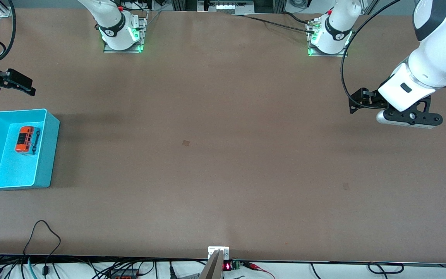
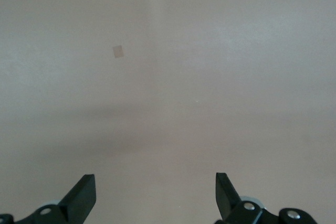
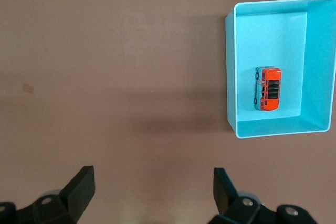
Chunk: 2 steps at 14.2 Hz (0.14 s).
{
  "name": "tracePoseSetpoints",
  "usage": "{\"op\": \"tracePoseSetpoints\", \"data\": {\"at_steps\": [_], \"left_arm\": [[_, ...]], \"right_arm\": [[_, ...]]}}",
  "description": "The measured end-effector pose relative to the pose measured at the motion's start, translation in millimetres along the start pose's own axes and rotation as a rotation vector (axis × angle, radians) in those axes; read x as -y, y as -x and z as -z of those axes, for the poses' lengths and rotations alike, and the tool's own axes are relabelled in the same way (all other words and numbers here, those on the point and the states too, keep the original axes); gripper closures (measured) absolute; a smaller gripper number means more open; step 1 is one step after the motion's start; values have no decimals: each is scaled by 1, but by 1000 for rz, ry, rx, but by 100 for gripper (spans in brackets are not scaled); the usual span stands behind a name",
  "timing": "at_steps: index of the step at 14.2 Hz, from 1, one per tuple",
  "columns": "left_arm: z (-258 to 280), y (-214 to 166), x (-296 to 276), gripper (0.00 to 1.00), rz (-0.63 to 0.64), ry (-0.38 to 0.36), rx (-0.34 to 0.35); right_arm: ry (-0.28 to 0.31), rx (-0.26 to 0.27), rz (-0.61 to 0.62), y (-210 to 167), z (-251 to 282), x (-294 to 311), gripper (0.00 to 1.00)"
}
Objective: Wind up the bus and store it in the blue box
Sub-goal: 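Open the right gripper and raise it away from the box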
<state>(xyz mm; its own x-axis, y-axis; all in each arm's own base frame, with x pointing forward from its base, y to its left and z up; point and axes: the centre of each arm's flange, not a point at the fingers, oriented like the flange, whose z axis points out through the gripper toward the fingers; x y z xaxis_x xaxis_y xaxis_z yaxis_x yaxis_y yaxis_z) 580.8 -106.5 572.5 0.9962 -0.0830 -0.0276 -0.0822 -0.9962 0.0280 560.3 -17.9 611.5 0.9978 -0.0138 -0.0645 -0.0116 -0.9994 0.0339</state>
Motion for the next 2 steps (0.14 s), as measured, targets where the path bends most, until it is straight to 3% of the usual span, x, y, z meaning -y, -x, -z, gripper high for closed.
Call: {"op": "tracePoseSetpoints", "data": {"at_steps": [2], "left_arm": [[0,0,-1,0,-1,0,0]], "right_arm": [[0,2,0,-1,-1,0,0]]}}
